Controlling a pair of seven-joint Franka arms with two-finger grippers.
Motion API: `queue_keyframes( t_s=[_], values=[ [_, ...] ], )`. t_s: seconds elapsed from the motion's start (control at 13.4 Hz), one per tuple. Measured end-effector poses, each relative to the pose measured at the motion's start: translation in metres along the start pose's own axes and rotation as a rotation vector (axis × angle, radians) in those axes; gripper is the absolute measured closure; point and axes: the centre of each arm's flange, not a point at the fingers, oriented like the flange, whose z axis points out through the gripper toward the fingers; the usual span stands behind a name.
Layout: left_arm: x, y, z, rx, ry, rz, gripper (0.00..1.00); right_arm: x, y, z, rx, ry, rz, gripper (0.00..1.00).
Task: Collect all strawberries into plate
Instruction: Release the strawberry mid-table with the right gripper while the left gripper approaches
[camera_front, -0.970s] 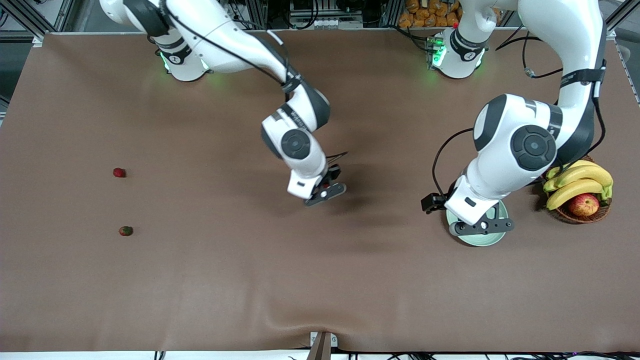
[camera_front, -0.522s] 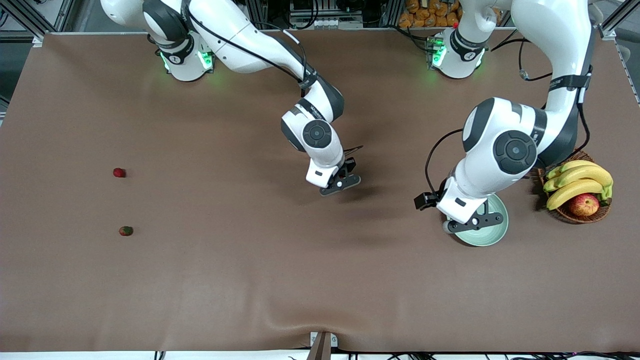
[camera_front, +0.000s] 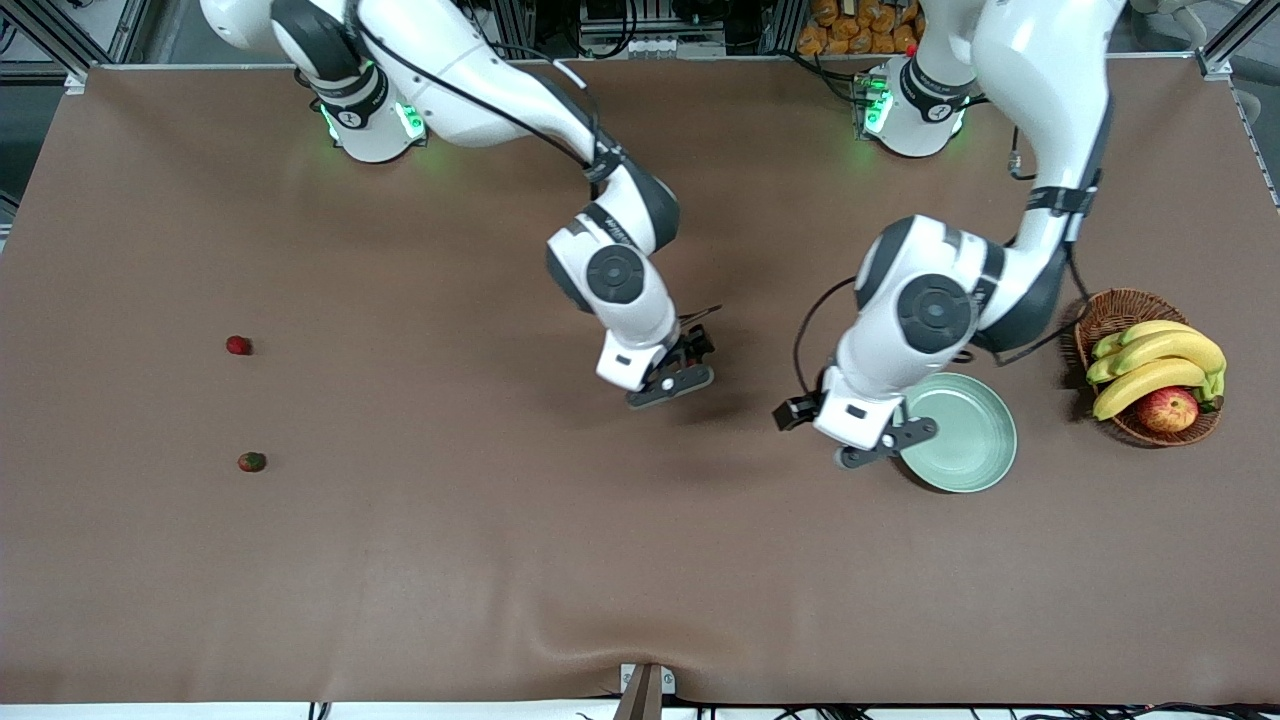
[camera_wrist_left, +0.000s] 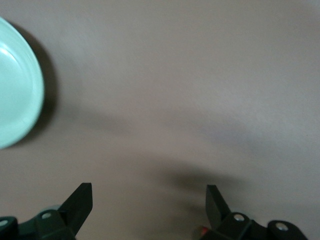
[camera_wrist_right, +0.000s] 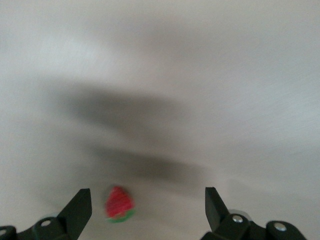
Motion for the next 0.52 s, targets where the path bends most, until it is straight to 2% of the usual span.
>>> queue_keyframes(
  t_s=[0.22, 0.37, 0.52],
  values=[
    [-0.02, 0.022, 0.02, -0.008, 0.0, -0.06, 0.0, 0.023, 0.106, -0.063, -0.017, 0.013, 0.044, 0.0],
    [-0.044, 0.045, 0.044, -0.024, 0.003, -0.116, 0.0, 0.026, 0.185, -0.103, -0.032, -0.04, 0.083, 0.0],
    [-0.083, 0.072, 0.076, -0.014, 0.001, -0.16, 0.0, 0.023, 0.253, -0.135, -0.05, -0.087, 0.13, 0.0]
  ],
)
